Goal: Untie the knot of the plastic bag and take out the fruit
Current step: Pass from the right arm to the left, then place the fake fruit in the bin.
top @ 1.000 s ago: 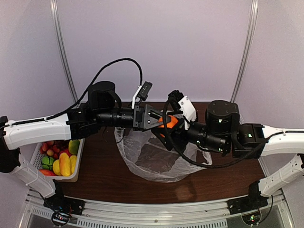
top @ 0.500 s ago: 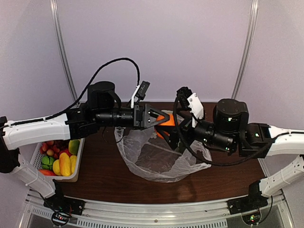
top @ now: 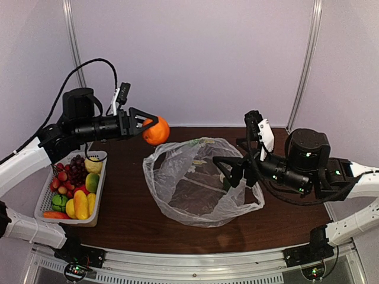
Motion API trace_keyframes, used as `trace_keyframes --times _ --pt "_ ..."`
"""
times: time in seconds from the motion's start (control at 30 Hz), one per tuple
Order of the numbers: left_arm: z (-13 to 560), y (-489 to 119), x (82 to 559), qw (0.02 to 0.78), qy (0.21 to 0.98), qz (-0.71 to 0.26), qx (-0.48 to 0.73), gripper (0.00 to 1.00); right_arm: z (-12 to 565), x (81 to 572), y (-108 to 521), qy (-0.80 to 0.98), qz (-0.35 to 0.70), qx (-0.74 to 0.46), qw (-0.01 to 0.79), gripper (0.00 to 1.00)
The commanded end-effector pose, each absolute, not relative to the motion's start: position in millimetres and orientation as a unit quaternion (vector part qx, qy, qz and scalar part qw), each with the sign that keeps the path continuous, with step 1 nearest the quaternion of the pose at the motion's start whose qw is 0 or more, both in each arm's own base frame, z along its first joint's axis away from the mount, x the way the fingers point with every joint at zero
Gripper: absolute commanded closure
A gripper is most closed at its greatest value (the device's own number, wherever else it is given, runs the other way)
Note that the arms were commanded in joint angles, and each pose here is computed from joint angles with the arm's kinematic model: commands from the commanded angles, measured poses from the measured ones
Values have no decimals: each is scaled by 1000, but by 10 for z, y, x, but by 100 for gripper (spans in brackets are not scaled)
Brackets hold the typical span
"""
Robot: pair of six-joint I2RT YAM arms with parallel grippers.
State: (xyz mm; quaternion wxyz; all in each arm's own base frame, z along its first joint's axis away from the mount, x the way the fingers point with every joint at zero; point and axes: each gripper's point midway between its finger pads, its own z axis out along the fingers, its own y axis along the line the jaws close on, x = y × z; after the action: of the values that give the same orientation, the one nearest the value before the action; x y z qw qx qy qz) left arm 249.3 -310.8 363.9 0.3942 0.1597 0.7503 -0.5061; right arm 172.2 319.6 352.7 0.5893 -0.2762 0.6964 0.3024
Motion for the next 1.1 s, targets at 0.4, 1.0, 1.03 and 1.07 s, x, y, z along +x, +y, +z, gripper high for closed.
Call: trace_keyframes --times 0.4,1.0,1.03,1.07 --pt "2221 -391 2934 397 880 -238 -107 72 3106 2023 2945 757 216 -224 574 0" --pt "1850 840 2304 428 818 -20 -383 67 3057 2127 2680 763 211 -194 580 0" --pt "1857 872 2283 428 816 -11 -388 65 3044 2135 2678 764 210 -193 579 0" --pt "1862 882 2279 428 816 -8 -389 64 3037 2139 2675 765 209 -193 578 0"
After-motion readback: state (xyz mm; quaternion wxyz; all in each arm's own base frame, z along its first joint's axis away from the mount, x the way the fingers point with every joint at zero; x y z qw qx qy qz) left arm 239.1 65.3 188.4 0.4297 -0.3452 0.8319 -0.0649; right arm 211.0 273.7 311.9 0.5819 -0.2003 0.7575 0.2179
